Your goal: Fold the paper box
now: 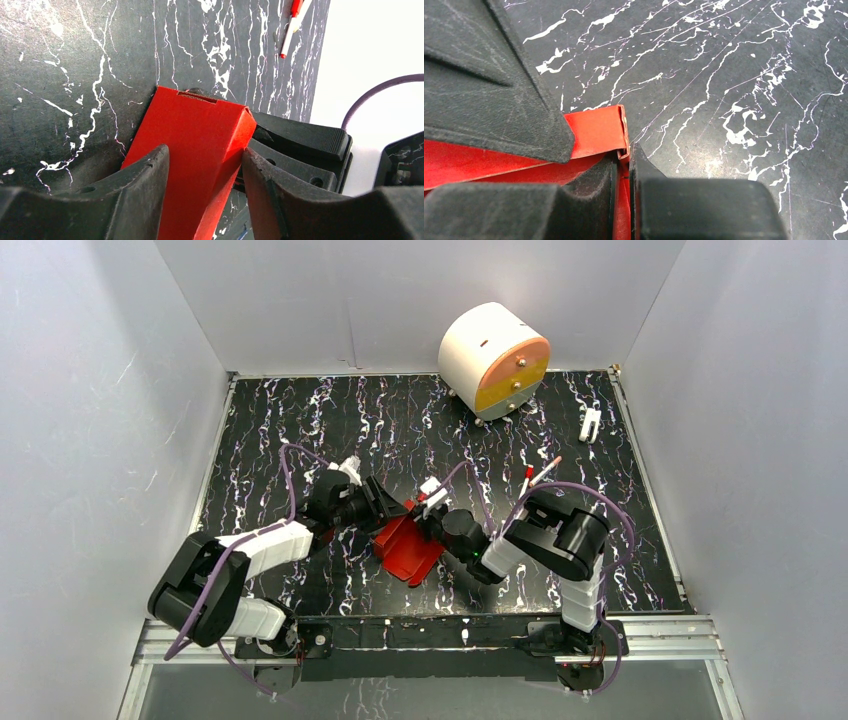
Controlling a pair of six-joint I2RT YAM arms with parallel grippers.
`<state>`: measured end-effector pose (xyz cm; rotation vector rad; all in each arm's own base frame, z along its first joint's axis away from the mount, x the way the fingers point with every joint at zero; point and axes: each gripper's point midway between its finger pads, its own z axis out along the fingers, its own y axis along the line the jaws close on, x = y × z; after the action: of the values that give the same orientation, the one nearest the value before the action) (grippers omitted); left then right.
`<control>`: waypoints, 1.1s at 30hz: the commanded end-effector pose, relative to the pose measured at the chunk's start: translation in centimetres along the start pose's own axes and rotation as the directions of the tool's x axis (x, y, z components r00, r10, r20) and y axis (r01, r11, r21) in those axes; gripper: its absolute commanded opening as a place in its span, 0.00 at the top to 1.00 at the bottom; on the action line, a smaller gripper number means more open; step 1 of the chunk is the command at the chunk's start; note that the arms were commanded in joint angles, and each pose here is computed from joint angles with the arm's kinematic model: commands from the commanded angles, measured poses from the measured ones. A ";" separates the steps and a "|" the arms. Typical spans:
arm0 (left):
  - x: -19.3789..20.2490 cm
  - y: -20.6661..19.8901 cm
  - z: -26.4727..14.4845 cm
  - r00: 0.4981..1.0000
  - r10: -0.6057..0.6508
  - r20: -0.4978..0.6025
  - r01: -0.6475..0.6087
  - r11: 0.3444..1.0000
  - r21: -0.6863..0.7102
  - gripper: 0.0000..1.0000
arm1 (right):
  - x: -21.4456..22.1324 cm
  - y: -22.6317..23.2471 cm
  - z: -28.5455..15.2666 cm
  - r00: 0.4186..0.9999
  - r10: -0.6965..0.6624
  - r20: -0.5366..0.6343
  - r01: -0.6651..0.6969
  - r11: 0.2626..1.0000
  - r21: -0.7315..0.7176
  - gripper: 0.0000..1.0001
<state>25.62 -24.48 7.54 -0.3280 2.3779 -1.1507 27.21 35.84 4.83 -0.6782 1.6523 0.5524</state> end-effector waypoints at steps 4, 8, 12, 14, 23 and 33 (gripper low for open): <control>3.6 -1.2 -0.9 0.984 -0.063 -0.166 0.076 0.995 0.071 0.50 | -1.5 -2.6 1.2 0.995 0.068 0.074 -0.080 0.983 0.164 0.90; 3.7 -1.7 -1.1 0.981 -0.074 -0.180 0.091 0.992 0.092 0.51 | -1.3 -3.1 1.3 0.993 0.088 0.078 -0.102 0.973 0.206 0.90; 4.1 -2.3 -1.4 0.976 -0.085 -0.201 0.110 0.987 0.118 0.52 | -1.2 -2.8 1.7 0.993 0.093 0.070 -0.106 0.974 0.199 0.90; 4.2 -2.4 -1.6 0.975 -0.090 -0.204 0.117 0.985 0.125 0.52 | -1.3 -2.3 2.0 0.995 0.073 0.067 -0.084 0.982 0.167 0.90; 3.7 -3.1 -2.1 0.979 -0.058 -0.195 0.084 0.989 0.125 0.52 | -2.4 -0.9 1.8 0.994 -0.006 0.112 -0.001 0.998 0.064 0.83; 0.2 -2.1 -1.2 0.996 0.021 -0.081 -0.019 0.999 0.025 0.49 | -2.3 0.0 0.8 0.991 -0.031 0.131 0.033 0.999 -0.012 0.75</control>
<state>25.16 -24.30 8.37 -0.3330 2.4135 -1.1605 27.99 36.16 5.30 -0.6433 1.5971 0.5518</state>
